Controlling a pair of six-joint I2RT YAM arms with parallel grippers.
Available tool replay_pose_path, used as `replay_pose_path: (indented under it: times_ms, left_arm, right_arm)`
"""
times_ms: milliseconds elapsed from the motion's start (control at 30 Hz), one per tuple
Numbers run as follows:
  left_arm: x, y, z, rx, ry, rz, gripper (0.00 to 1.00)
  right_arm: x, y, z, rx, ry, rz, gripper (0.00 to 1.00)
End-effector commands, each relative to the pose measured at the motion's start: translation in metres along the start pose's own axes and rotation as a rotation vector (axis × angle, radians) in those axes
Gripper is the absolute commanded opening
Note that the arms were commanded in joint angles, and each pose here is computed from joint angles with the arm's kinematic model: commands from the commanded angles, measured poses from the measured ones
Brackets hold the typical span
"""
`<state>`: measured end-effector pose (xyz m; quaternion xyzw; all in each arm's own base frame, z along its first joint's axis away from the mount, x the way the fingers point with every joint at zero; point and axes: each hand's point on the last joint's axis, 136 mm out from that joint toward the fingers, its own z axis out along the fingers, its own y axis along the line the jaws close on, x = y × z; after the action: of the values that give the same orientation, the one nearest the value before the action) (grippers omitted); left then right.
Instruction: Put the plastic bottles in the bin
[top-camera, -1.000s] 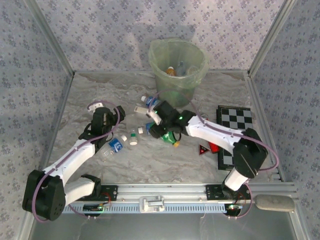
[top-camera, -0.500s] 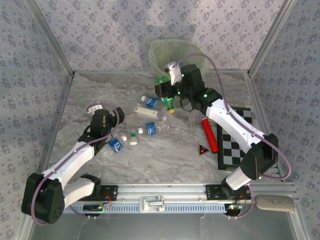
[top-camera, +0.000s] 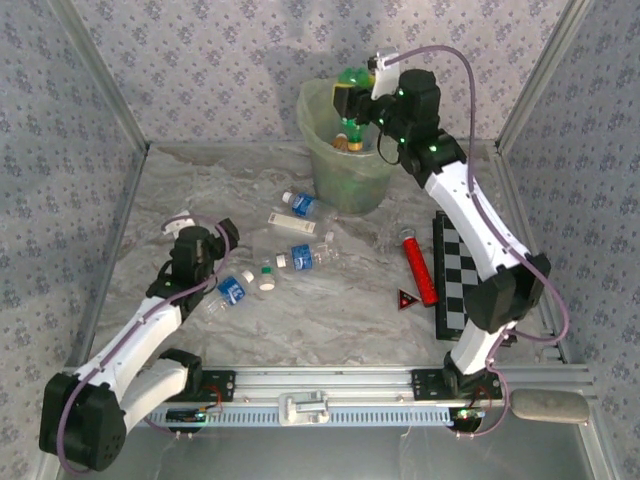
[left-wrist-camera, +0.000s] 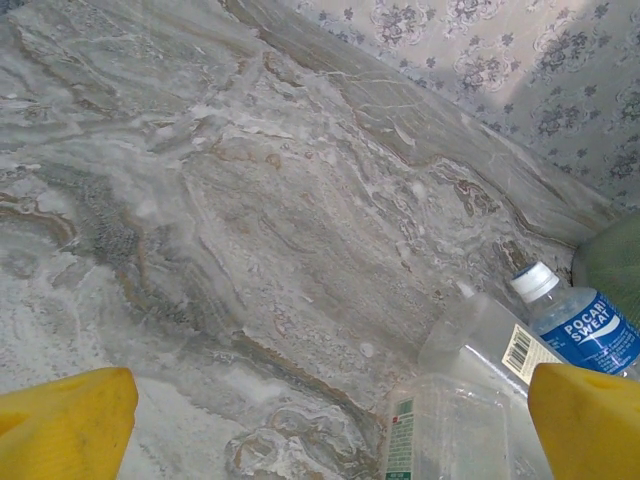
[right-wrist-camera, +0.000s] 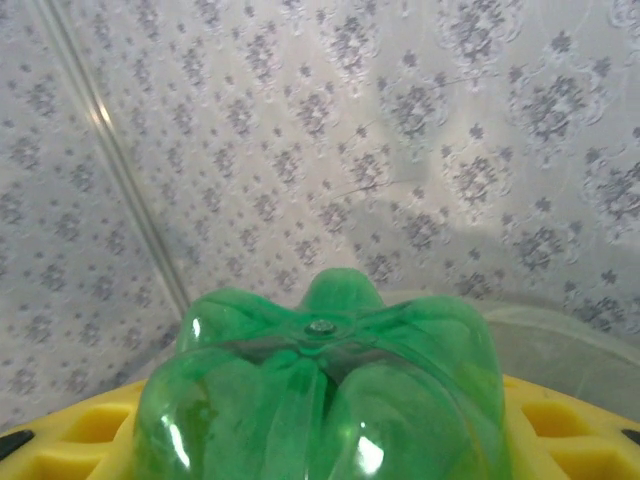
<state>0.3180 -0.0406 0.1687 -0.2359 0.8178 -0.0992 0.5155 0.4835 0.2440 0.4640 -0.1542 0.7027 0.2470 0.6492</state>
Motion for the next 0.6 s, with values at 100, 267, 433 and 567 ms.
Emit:
replay_pose_path:
  times_ms: [100,267,433,567]
  left_arm:
    - [-0.001,0.016,-0.007,-0.043,-0.013,0.001,1.0]
    - [0.002,0.023,-0.009,-0.06,-0.013,-0.012,1.0]
    - [0.002,0.027,-0.012,-0.063,-0.015,-0.021,1.0]
    - [0.001,0.029,-0.015,-0.067,-0.019,-0.018,1.0]
  right_arm:
    - [0.004,-0.041,0.038,0.149,0.021,-0.064,0.43]
    - [0.043,-0.057,0.063,0.185,0.133,-0.053,0.44]
    - [0.084,-0.07,0.074,0.221,0.229,-0.026,0.46]
    - [0.108,-0.077,0.078,0.236,0.283,-0.003,0.52]
